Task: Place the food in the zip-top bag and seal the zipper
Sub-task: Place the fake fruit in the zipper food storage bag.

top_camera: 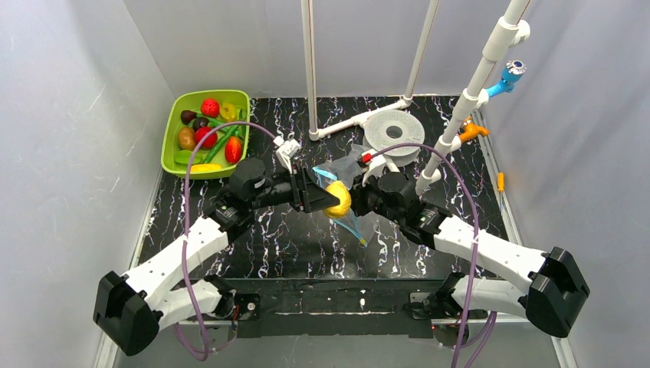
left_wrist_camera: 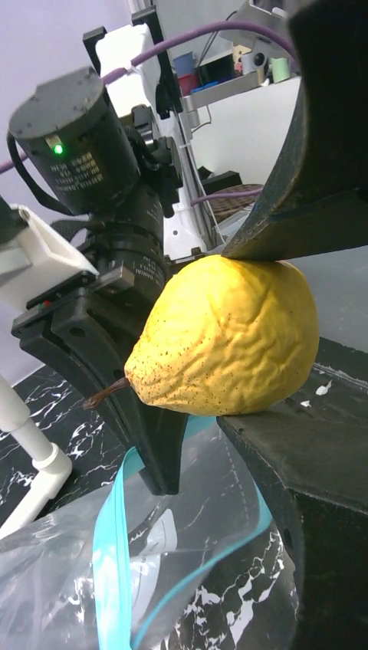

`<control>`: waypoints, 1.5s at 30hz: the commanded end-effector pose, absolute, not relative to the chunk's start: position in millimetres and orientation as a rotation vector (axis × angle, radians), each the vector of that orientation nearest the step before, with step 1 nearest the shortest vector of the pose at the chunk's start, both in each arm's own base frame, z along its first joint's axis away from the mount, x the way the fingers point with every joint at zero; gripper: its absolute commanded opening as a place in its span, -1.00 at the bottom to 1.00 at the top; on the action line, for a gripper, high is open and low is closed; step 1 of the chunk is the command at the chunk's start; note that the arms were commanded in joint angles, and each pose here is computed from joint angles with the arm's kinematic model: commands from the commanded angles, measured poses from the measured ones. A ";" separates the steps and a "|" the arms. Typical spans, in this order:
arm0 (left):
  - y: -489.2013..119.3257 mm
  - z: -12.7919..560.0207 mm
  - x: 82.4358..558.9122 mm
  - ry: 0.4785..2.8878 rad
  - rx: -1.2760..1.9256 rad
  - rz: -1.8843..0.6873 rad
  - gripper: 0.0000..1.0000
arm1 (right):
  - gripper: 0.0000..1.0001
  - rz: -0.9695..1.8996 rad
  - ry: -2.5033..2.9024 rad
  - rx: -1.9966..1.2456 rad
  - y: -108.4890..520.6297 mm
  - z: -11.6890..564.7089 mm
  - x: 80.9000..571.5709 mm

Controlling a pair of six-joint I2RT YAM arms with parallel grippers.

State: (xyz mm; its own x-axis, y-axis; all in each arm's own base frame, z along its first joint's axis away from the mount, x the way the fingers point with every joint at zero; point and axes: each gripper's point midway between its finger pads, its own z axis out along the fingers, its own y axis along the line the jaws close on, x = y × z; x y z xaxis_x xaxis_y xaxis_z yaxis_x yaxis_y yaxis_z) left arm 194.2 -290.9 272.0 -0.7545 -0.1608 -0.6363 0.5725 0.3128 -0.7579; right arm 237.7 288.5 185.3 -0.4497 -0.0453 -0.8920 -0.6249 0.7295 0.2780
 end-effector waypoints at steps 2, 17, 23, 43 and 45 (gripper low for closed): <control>-303.2 255.3 201.6 1.952 0.344 -1.469 -0.64 | -0.97 0.866 1.839 -0.502 295.7 214.0 231.0; -285.2 192.6 228.7 2.121 0.105 -1.245 -0.52 | -0.97 0.950 1.805 -0.541 299.0 220.3 219.0; -290.5 200.9 241.4 2.084 0.095 -1.231 0.04 | -0.97 0.953 1.802 -0.558 300.3 218.5 218.1; -253.9 231.0 237.8 2.043 0.102 -1.029 0.96 | -0.97 0.931 1.814 -0.544 299.9 212.1 222.5; -246.4 232.5 234.6 2.052 0.089 -1.006 0.97 | -0.97 0.927 1.819 -0.543 300.0 210.4 223.1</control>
State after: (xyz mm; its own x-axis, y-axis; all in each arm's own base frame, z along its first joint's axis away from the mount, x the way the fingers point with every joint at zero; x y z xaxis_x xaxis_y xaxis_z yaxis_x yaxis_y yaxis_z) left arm 234.1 -264.4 212.3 -0.7051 -0.2578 -0.6606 0.3971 0.6282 -0.6691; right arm 219.7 295.8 203.2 -0.4403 0.0084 -0.8978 -0.7061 0.6144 0.3520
